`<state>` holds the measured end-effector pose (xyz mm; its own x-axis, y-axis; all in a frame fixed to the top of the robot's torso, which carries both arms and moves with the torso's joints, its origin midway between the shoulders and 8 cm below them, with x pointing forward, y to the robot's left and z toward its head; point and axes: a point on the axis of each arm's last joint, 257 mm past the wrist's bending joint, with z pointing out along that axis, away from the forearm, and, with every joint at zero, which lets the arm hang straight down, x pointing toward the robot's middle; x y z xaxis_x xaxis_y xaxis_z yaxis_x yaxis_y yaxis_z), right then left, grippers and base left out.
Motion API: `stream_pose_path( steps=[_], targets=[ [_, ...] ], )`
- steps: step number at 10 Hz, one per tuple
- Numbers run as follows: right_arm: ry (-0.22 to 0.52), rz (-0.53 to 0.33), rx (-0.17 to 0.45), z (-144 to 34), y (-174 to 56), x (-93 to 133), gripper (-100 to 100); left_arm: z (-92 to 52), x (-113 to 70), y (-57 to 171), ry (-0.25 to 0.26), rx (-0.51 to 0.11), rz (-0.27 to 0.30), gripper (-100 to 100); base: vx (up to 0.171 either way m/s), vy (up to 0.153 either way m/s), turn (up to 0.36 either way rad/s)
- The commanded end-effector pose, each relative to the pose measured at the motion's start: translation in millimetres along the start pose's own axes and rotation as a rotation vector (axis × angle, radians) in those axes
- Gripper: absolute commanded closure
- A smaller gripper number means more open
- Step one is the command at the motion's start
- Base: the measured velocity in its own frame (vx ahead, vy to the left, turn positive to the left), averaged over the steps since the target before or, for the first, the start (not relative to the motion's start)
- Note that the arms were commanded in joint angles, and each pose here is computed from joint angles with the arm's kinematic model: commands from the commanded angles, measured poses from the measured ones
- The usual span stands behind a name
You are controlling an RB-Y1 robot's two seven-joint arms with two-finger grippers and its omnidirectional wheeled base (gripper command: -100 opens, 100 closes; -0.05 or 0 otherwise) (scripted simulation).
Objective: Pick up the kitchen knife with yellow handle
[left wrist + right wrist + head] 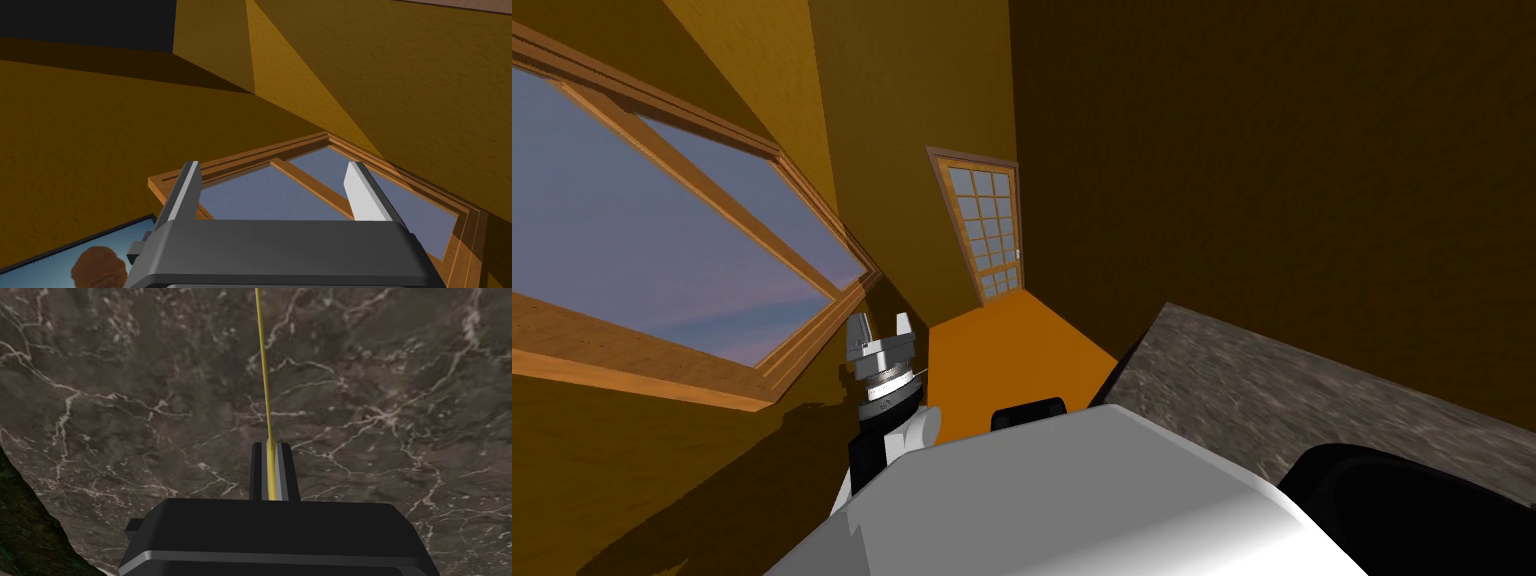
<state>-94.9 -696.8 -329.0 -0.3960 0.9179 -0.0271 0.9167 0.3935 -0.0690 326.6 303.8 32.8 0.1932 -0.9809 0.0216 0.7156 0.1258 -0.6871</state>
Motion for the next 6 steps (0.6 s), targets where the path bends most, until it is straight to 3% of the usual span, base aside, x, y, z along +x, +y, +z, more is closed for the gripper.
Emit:
stream_pose_path(
  steps=[1,4,5,6],
  targets=[
    [0.003,0.013,-0.002,-2.6,-13,3,100,0.0,0.0,0,0.0,0.0,0.0,0,-0.017,-0.009,0.056],
    [0.005,0.035,-0.006,-7.7,-30,8,100,0.0,0.0,0,0.0,0.0,0.0,0,-0.007,-0.005,0.037],
    [0.004,0.031,-0.005,-7.0,-26,6,100,0.0,0.0,0,0.0,0.0,0.0,0,0.0,0.0,0.0],
    [0.005,0.03,-0.004,-7.2,-27,6,0,0.0,0.0,0,0.0,0.0,0.0,0,0.0,0.0,0.0]
  ],
)
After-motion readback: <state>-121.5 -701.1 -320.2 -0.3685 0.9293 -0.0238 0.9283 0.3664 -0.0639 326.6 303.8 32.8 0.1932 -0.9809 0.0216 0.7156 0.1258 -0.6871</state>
